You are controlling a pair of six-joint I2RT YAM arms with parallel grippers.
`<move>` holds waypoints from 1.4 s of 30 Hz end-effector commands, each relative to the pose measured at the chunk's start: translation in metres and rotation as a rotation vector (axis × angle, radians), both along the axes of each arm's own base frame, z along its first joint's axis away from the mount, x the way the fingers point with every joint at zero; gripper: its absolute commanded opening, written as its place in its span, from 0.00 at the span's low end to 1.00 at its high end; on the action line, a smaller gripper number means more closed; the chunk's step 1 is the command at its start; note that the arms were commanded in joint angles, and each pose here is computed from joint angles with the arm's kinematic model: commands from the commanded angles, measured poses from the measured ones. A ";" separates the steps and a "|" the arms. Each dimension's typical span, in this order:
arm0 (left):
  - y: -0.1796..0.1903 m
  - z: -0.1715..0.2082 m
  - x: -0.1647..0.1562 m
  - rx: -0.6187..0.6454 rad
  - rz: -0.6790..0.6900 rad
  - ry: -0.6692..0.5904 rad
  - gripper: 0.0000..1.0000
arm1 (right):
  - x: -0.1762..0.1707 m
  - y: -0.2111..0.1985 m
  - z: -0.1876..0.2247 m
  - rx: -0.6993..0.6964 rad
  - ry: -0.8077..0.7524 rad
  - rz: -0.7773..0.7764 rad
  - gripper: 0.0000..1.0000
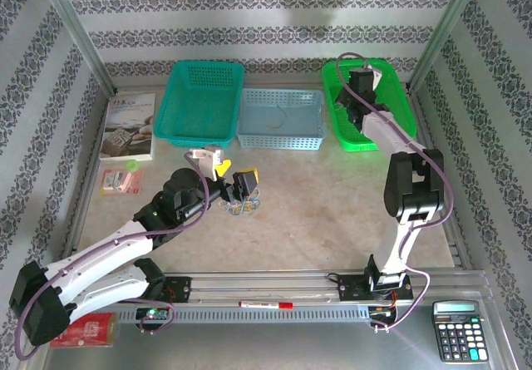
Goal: Untangle the cables
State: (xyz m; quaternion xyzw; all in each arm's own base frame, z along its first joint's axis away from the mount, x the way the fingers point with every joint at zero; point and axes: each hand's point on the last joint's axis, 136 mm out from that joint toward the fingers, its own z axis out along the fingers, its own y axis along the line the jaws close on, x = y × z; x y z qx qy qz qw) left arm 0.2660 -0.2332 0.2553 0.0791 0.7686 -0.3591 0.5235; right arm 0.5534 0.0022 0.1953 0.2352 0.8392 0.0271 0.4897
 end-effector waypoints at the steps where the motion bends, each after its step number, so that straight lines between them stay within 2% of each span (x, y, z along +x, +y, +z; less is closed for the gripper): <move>1: -0.003 0.003 0.000 0.020 -0.004 -0.014 1.00 | 0.012 -0.026 0.026 -0.010 -0.067 -0.077 0.00; 6: -0.007 0.002 0.002 0.024 -0.012 -0.009 1.00 | 0.019 -0.042 -0.016 0.036 0.045 -0.089 0.00; 15: -0.006 0.008 0.003 0.025 -0.008 -0.017 1.00 | 0.009 -0.031 -0.096 0.250 0.241 -0.058 0.02; 18: -0.007 0.009 0.003 0.017 -0.009 -0.021 1.00 | -0.001 -0.025 -0.111 0.301 0.282 -0.048 0.07; 25: -0.008 0.010 0.002 0.000 -0.014 -0.022 1.00 | -0.035 -0.008 -0.128 0.384 0.337 -0.021 0.10; 29: -0.007 0.010 0.000 -0.016 -0.016 -0.021 1.00 | -0.055 -0.001 -0.128 0.414 0.336 -0.006 0.11; 33: -0.004 0.011 -0.003 -0.025 -0.016 -0.021 1.00 | -0.064 0.008 -0.107 0.429 0.294 0.027 0.14; 37: 0.001 0.010 -0.006 -0.022 -0.004 -0.022 1.00 | -0.063 0.016 -0.070 0.393 0.225 0.073 0.45; 39: 0.003 0.009 -0.006 -0.016 0.001 -0.020 1.00 | -0.062 0.015 -0.051 0.372 0.191 0.082 0.50; 42: 0.007 0.006 -0.008 -0.005 0.009 -0.015 1.00 | -0.063 0.014 -0.020 0.342 0.130 0.098 0.52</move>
